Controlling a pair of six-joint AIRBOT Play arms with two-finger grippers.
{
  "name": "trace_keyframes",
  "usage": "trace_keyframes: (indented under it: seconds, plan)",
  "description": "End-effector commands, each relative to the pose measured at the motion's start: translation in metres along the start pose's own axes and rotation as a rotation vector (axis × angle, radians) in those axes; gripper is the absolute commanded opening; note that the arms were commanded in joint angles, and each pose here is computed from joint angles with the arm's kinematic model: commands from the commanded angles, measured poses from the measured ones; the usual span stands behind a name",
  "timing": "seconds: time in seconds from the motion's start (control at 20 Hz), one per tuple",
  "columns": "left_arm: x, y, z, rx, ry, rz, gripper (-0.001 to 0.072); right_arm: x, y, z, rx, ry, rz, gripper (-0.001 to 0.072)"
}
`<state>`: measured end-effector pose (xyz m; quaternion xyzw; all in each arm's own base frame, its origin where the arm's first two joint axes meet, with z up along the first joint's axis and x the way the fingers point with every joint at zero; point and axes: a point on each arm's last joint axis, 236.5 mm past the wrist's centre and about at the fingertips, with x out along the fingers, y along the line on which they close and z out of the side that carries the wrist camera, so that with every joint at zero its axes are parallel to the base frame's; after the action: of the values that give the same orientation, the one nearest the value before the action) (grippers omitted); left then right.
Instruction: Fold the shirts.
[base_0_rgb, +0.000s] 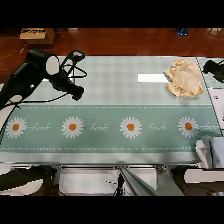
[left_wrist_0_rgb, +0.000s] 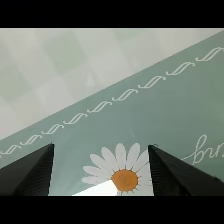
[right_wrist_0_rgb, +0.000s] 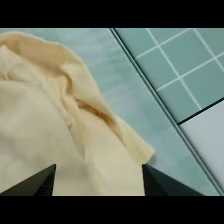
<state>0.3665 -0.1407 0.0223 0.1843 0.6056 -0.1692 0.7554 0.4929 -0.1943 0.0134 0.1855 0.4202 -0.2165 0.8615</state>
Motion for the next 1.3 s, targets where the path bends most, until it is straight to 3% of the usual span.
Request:
trace_keyframes:
  seconds: [0.0, 0.2, 0.25, 0.3, 0.35, 0.55, 0.85, 1.05, 1.25]
  plan:
    - [0.000, -0.001, -0.007, -0.005, 0.028, -0.003, 0.0720, 0.033, 0.013, -0.026, 0.045, 0.099, 0.128, 0.0595]
    - [-0.001, -0.001, -0.007, -0.004, 0.029, -0.003, 0.0720, 0.070, 0.053, -0.068, 0.011, 0.204, 0.216, 0.0587]
    - [-0.001, -0.001, -0.007, -0.004, 0.030, -0.003, 0.0720, 0.077, 0.059, -0.077, 0.000, 0.218, 0.218, 0.0548]
    - [-0.001, -0.001, -0.007, -0.004, 0.030, -0.003, 0.0720, 0.081, 0.066, -0.080, -0.015, 0.216, 0.223, 0.0312]
    - [-0.001, -0.001, -0.007, -0.004, 0.029, -0.003, 0.0720, 0.079, 0.074, -0.076, -0.026, 0.195, 0.233, 0.0020]
    - [-0.021, 0.002, 0.007, -0.008, -0.016, 0.002, 0.0720, 0.008, 0.114, -0.006, -0.218, -0.013, 0.308, 0.0027]
    - [-0.171, 0.014, 0.073, -0.071, -0.391, 0.024, 0.0720, -0.273, 0.171, 0.107, -0.370, -0.574, 0.467, 0.0027]
    - [-0.304, 0.003, 0.067, -0.113, -0.703, -0.036, 0.0720, -0.448, 0.187, 0.088, -0.402, -0.833, 0.622, 0.0026]
    - [-0.365, -0.004, 0.019, -0.129, -0.814, -0.061, 0.0720, -0.518, 0.198, 0.020, -0.444, -0.770, 0.799, 0.0026]
